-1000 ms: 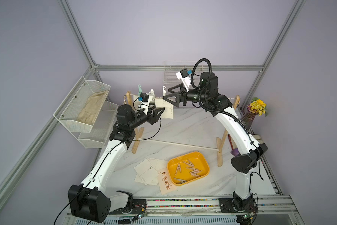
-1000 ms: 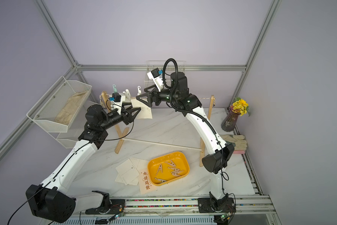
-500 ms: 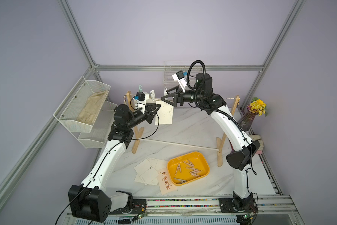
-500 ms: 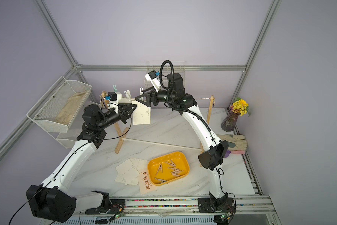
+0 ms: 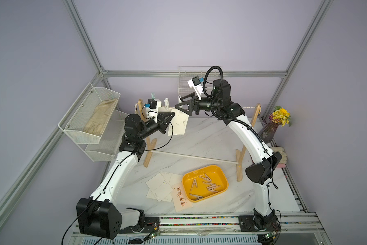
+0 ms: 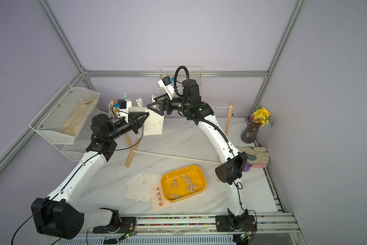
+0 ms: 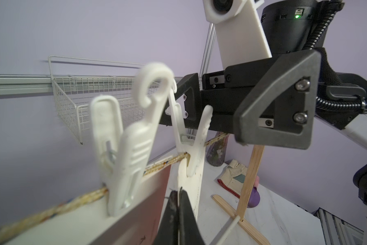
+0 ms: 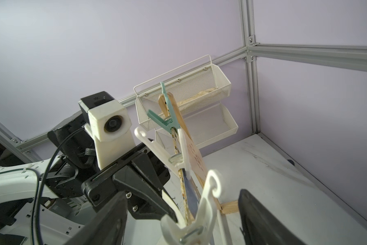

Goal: Remove the postcards from the strings
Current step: Pinch the postcard on the clothesline, then remove the clamp from the clothesline.

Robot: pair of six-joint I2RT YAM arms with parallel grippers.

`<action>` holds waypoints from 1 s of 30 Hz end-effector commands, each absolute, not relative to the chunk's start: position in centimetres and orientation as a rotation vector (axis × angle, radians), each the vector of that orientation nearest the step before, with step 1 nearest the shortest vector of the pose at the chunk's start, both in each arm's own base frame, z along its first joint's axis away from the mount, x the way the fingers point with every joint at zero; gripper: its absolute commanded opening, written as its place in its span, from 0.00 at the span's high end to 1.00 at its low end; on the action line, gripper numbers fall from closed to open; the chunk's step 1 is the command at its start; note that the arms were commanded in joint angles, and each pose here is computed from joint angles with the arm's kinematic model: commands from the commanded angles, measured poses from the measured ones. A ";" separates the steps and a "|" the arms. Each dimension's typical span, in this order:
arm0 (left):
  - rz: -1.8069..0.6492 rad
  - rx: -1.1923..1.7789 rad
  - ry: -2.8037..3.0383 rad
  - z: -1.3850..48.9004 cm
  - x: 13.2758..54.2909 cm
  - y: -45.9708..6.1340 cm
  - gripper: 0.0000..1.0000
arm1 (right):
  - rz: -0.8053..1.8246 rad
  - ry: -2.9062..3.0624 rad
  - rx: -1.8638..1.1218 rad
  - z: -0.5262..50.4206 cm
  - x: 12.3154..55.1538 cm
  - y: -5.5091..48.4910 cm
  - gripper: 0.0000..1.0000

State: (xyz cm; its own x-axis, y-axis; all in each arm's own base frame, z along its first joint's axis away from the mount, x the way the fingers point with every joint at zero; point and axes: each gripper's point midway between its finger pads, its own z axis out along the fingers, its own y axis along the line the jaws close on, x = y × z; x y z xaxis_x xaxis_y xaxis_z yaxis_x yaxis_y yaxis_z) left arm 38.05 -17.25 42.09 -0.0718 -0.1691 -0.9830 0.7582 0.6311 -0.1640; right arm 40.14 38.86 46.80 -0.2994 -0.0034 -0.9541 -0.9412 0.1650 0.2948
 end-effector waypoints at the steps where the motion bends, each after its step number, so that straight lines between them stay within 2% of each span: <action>1: -0.839 0.517 1.434 42.0 38.1 -17.0 1.00 | 1.320 1.448 -0.990 47.8 39.7 39.1 0.26; 4: -0.842 0.503 1.439 42.0 38.3 -16.9 1.00 | 1.326 1.434 -0.997 47.9 39.6 39.1 0.30; 9: -0.855 0.486 1.444 41.8 38.5 -16.8 1.00 | 1.318 1.426 -1.009 47.7 39.5 39.2 0.31; 19: -0.873 0.473 1.445 41.9 38.6 -16.8 1.00 | 1.290 1.428 -1.022 46.7 40.1 39.4 0.42; 30: -0.890 0.468 1.443 42.0 38.6 -16.9 1.00 | 1.280 1.420 -1.031 46.2 40.5 39.6 0.62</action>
State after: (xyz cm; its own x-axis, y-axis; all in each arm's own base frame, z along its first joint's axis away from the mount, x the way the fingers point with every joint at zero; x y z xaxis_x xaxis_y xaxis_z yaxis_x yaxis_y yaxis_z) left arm 38.43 -17.14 42.46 -0.1023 -0.2246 -0.9691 0.7565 0.6150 -0.2224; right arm 40.15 39.37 46.89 -0.2298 0.0051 -0.9732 -0.9669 0.1130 0.2289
